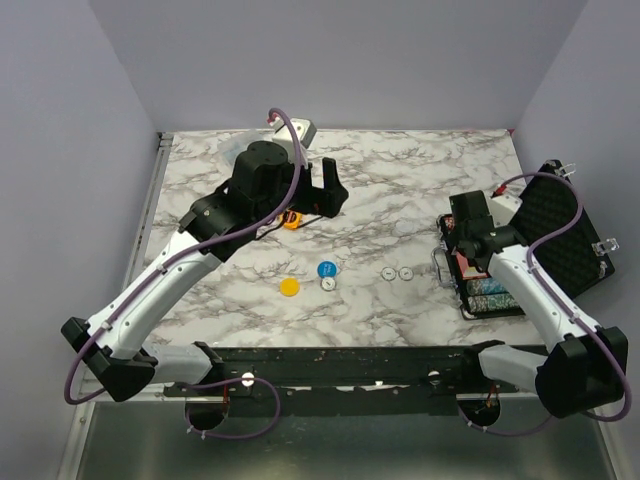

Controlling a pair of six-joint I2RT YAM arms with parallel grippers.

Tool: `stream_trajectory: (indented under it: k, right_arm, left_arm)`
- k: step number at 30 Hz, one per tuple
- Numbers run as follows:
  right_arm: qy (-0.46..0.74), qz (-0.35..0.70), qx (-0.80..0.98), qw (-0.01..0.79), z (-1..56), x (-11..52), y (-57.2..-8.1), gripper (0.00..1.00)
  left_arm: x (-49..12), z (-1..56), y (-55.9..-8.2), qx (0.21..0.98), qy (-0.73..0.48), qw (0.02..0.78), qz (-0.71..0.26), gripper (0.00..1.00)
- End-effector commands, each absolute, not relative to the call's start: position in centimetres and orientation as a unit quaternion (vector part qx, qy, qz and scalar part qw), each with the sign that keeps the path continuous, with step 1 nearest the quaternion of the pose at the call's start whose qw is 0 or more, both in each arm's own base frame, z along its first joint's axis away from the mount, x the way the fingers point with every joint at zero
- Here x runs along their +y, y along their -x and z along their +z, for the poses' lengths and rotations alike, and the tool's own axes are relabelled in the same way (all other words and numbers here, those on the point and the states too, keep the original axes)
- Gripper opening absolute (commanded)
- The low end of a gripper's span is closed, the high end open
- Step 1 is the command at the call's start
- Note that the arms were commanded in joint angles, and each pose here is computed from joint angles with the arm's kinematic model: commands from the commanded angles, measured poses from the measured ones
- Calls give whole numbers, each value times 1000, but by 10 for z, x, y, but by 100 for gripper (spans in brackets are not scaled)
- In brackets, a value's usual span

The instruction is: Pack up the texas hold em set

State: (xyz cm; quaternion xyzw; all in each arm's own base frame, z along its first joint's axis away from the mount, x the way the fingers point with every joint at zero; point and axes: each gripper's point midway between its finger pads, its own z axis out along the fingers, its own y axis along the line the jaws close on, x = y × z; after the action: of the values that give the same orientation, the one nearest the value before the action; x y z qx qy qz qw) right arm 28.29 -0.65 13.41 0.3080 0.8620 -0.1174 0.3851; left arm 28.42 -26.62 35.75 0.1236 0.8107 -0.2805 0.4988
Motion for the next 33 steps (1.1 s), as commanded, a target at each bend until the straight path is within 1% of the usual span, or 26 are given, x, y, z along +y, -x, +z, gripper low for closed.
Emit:
stream_trajectory:
  k: [1,3,6,10,14,17,21,22,25,33]
  right_arm:
    - [-293,-199,849,392,157,-34,-284,1]
    - [-278,-235,848,386,162,-44,-283,1]
    - [-247,-277,851,372,165,-52,-283,1]
    - [-192,-316,865,340,155,-59,-282,1]
    - [-160,-296,884,324,146,-51,-288,1]
    - [-138,-310,889,309,144,-52,-294,1]
    - [-64,-396,883,243,133,-70,-295,1]
    - [-53,-402,884,233,131,-70,-295,1]
    - [-35,-366,902,225,117,-60,-299,1]
    - [3,-316,928,199,86,-44,-303,1]
  left_arm:
    - [-270,336,-268,825,-147,458,-297,98]
    - [-258,327,-275,831,-145,469,-263,98]
    - [-252,319,-272,835,-155,467,-246,98]
    - [-259,323,-262,827,-161,461,-280,99]
    - [-262,328,-253,821,-165,458,-298,98]
    - [-263,331,-247,818,-170,466,-292,99]
    - [-270,340,-231,803,-196,476,-302,98]
    - [-269,340,-231,800,-200,481,-297,99]
    - [-264,342,-233,798,-198,497,-278,98]
    - [-269,347,-221,784,-222,508,-280,99]
